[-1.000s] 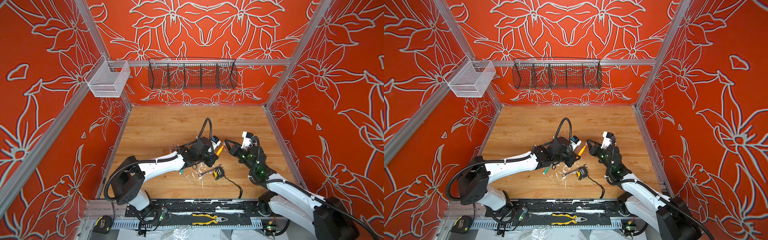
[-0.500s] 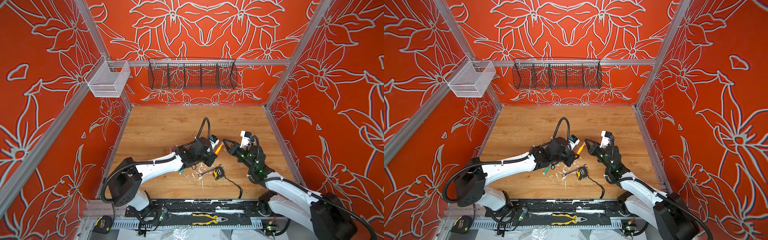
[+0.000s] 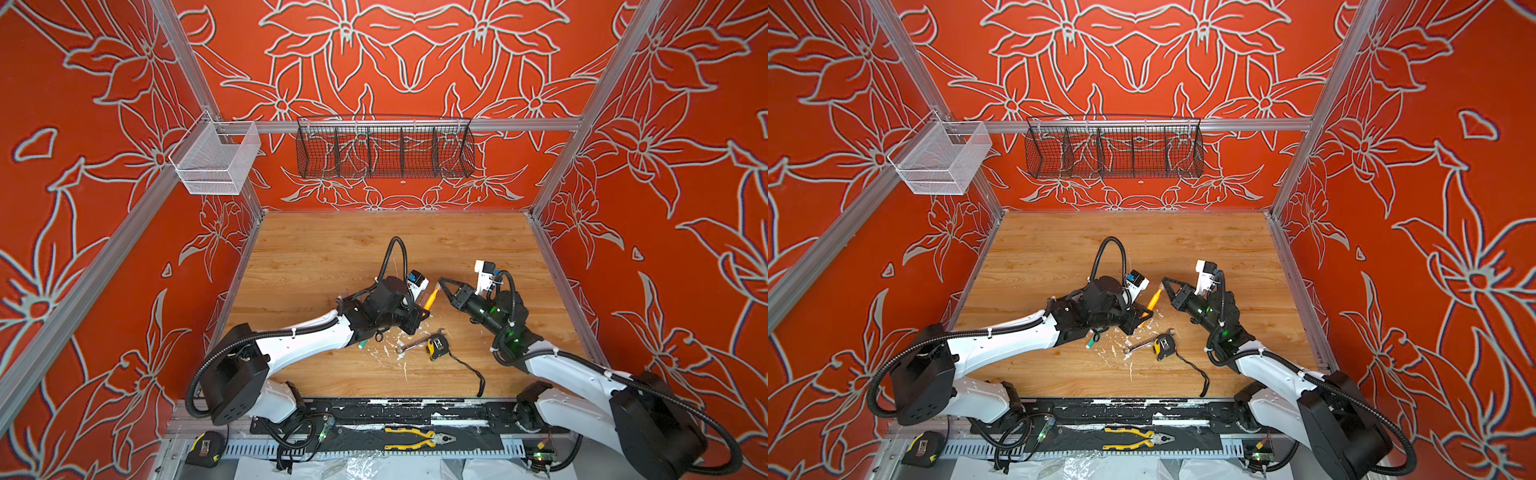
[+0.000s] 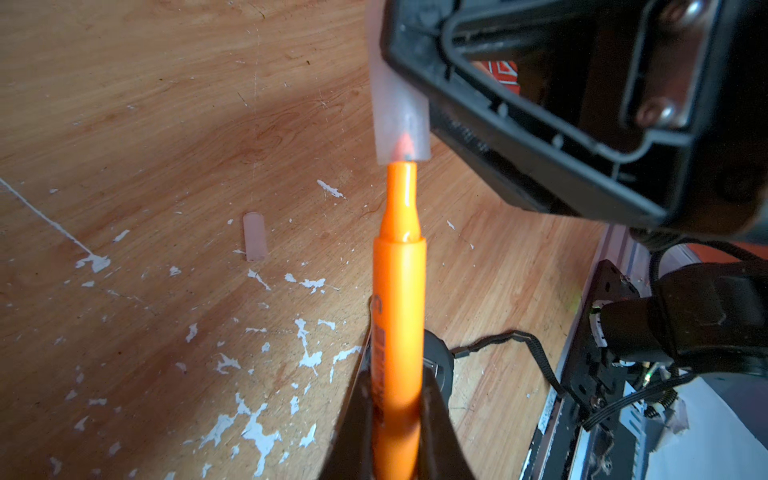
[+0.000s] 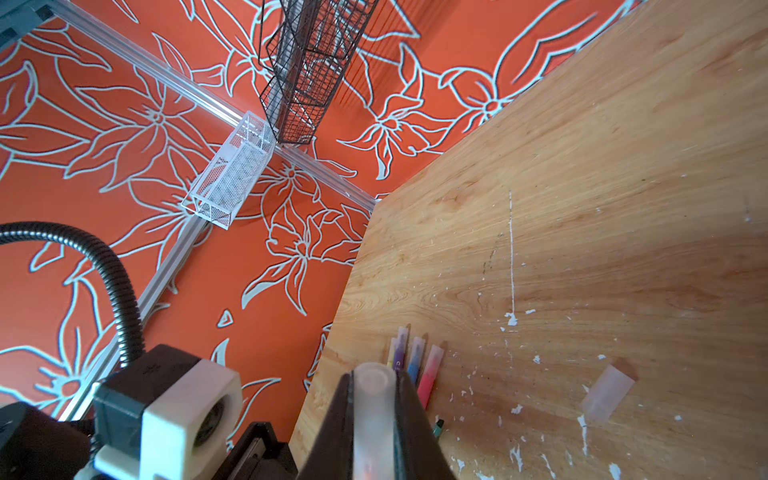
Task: Insert the pens into the pen caps
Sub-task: 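Lower the translucent cap onto the orange marker tip with the right gripper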
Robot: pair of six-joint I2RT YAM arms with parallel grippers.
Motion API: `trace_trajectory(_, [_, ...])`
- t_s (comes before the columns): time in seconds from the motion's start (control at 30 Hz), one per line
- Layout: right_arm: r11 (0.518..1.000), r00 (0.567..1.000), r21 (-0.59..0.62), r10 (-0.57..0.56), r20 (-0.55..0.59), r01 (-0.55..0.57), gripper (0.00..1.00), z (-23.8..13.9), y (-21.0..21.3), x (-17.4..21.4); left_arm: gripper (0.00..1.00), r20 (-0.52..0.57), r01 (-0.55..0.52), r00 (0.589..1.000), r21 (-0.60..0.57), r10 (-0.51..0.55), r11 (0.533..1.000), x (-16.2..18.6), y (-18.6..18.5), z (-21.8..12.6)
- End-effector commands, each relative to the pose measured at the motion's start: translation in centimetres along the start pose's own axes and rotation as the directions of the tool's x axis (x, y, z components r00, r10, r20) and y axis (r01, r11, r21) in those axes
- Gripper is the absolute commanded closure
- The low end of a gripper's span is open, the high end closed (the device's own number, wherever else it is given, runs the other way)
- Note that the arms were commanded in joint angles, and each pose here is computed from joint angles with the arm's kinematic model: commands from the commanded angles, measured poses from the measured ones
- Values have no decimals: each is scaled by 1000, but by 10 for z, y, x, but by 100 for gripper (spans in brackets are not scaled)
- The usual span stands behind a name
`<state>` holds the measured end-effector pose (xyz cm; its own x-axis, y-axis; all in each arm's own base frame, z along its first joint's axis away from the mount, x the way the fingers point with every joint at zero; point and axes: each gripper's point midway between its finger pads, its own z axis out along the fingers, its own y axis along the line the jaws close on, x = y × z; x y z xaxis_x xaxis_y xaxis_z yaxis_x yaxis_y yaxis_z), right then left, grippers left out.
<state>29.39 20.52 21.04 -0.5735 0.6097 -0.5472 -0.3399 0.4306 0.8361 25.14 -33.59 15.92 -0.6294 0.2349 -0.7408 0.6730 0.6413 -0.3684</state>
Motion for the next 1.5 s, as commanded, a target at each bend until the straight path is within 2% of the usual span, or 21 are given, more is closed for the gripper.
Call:
trace_trajectory(0.0, [999, 1000, -53, -5, -2, 4, 100, 4, 17, -1, 100, 99, -19, 995, 51, 14, 999, -27, -13, -12])
trace_trajectory(0.27, [996, 999, -86, -17, -29, 14, 100, 8, 26, 11, 100, 116, -6, 993, 53, 0, 999, -27, -12, -13])
trace_trajectory(0.73, [989, 996, -134, -65, -60, 56, 100, 9, 42, 31, 100, 209, 91, 973, 50, -100, 995, -35, 6, -36])
trace_trajectory(0.97, [987, 993, -142, -88, -75, 76, 100, 12, 46, 35, 100, 217, 68, 973, 67, -81, 995, -36, 2, -39])
trace_trajectory(1.03, [987, 992, -127, -107, -65, 98, 83, 11, 46, 33, 100, 214, 57, 974, 62, -69, 996, -35, 3, -39])
trace_trajectory(1.1, [990, 993, -80, -116, -39, 112, 57, 6, 39, 27, 100, 213, 44, 975, 57, -55, 997, -35, 3, -39])
trace_trajectory(1.17, [992, 992, -10, -124, -20, 124, 43, 1, 31, 21, 100, 208, 36, 977, 53, -46, 998, -34, 4, -37])
trace_trajectory(1.27, [986, 987, 49, -161, 8, 160, 35, -9, 31, 8, 100, 195, 27, 980, 55, -37, 998, -33, 4, -34])
trace_trajectory(1.47, [981, 979, 50, -191, 76, 188, 35, -26, 39, -9, 100, 146, -9, 989, 67, -1, 998, -30, -2, -24])
